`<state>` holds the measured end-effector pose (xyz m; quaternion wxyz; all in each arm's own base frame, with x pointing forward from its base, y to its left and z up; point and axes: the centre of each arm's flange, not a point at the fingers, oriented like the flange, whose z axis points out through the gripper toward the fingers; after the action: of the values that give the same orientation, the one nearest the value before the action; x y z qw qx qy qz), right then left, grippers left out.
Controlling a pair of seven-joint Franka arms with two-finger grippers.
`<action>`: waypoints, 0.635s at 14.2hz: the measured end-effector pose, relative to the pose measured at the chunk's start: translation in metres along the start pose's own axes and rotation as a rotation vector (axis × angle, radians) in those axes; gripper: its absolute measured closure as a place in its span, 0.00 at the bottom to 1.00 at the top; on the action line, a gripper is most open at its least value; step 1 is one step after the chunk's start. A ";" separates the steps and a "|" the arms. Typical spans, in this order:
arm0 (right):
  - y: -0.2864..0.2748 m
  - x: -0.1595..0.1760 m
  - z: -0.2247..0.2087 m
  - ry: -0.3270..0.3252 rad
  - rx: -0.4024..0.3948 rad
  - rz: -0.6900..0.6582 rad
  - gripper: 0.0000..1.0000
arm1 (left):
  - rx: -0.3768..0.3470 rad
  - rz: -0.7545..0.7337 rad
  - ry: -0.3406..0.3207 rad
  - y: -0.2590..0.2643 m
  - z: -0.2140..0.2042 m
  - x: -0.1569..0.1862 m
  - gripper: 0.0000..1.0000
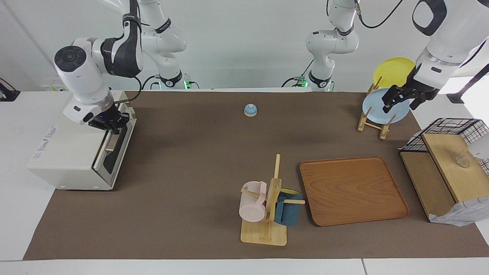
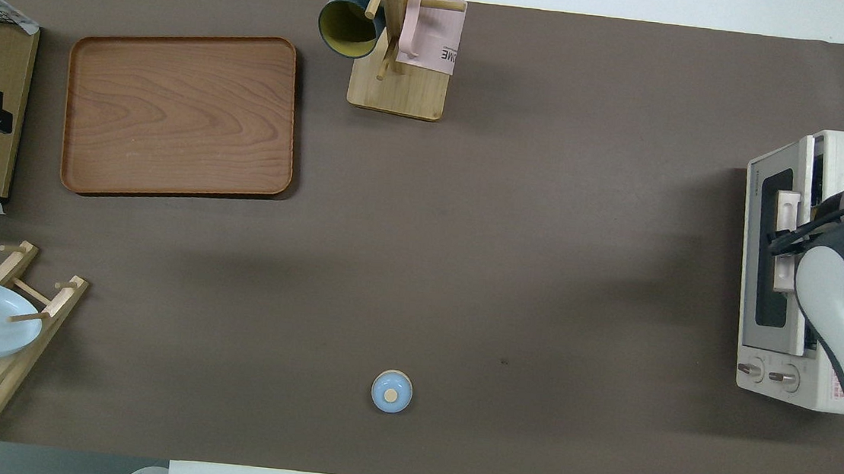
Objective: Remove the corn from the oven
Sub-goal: 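Pull the toaster oven door open with the right gripper, then reach the right gripper into the oven toward the green plate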
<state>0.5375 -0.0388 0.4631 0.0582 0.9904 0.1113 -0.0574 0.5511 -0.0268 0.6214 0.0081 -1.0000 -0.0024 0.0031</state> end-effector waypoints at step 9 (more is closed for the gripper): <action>-0.097 0.063 0.111 0.010 0.047 0.001 0.99 | 0.000 0.000 0.000 0.000 0.000 0.000 0.00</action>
<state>0.5650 0.0547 0.3360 0.0342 0.9918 0.1099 -0.0550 0.5511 -0.0268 0.6214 0.0081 -1.0000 -0.0024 0.0031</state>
